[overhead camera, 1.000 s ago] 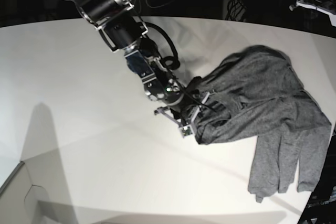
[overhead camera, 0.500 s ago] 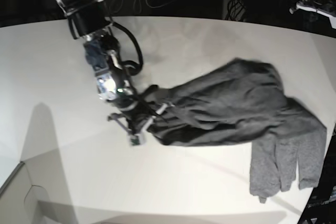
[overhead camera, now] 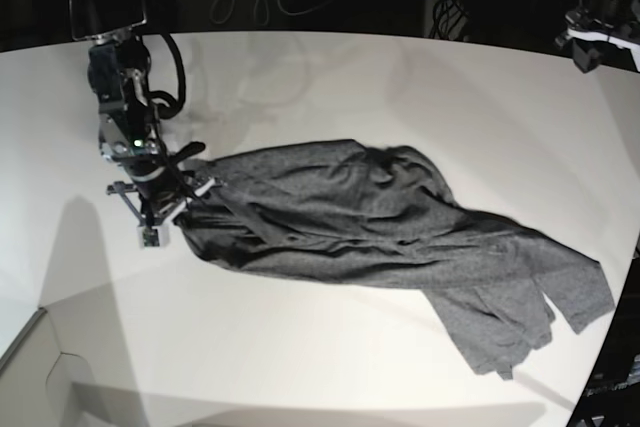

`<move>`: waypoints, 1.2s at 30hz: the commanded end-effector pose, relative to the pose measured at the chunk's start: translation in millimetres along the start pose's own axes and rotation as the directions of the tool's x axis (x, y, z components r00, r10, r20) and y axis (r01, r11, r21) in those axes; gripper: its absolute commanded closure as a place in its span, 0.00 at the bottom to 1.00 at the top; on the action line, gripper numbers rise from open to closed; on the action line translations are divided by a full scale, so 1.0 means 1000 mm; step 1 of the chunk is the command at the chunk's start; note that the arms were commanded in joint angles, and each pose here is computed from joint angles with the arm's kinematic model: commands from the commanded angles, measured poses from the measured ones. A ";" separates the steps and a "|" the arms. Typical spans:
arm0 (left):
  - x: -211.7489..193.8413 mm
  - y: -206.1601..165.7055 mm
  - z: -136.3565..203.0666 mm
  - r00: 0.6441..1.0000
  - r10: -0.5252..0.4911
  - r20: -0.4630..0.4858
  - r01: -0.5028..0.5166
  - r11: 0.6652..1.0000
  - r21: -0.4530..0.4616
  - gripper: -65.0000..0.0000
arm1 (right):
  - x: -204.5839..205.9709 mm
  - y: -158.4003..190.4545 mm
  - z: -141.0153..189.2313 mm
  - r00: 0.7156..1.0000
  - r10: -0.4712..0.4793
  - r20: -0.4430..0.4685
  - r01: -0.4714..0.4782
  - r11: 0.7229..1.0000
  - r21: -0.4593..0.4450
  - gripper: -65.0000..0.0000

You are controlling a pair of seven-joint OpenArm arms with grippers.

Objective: Layout the t-shirt on the table in an organized manner, then fold the t-shirt properly
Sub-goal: 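Drag the grasped shirt with the right gripper away from the heap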

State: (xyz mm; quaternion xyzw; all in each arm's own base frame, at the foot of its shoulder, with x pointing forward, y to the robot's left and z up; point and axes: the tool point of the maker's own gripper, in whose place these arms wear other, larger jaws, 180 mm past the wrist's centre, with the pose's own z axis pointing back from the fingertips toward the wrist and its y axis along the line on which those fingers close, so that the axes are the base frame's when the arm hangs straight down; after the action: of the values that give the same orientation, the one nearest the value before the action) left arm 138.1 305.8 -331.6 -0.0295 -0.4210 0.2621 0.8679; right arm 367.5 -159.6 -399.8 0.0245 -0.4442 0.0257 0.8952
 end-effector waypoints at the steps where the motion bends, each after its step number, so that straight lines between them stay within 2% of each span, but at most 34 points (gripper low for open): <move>1: 0.012 -0.004 0.002 0.999 -0.008 0.040 0.008 1.000 -0.017 1.00 | 0.013 -0.006 0.003 0.999 -0.005 0.045 0.005 1.000 -0.008 1.00; 6: 0.008 -0.012 -0.001 1.000 -0.014 0.027 0.015 0.999 -0.042 1.00 | 0.008 -0.023 0.007 0.998 -0.043 0.041 0.045 0.998 -0.049 1.00; 17: 0.005 -0.010 0.000 1.000 -0.013 0.016 0.014 0.999 -0.037 1.00 | 0.010 -0.032 0.017 0.997 -0.069 -0.026 0.067 0.995 -0.069 1.00; 20: 0.003 -0.009 0.001 1.000 -0.013 0.010 0.013 0.999 -0.034 1.00 | 0.011 -0.032 0.017 0.997 -0.068 -0.030 0.066 0.995 -0.070 0.88; 25: 0.001 -0.008 0.003 1.000 -0.015 0.005 0.015 0.999 -0.031 1.00 | 0.009 -0.035 0.017 0.997 -0.063 -0.038 0.060 0.995 -0.075 0.55; 27: -0.001 -0.007 0.003 1.000 -0.015 -0.002 0.015 1.000 -0.027 1.00 | 0.012 -0.035 0.017 0.998 -0.061 -0.031 0.059 0.995 -0.076 0.46; 32: -0.003 -0.006 0.005 1.000 -0.017 -0.007 0.017 1.000 -0.024 1.00 | 0.035 -0.038 0.015 0.998 -0.042 0.037 0.045 0.996 -0.076 0.43; 36: -0.007 -0.002 0.008 1.000 -0.020 -0.021 0.019 1.000 -0.015 1.00 | 0.057 -0.019 0.004 0.998 -0.001 0.063 0.003 0.999 -0.033 0.43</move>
State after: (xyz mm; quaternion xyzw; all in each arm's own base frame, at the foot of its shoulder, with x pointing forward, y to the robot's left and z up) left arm 130.1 296.1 -339.1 -0.0402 -0.4032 0.2550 0.8779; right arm 389.6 -177.1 -368.4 0.0099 -0.4485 0.0149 0.8936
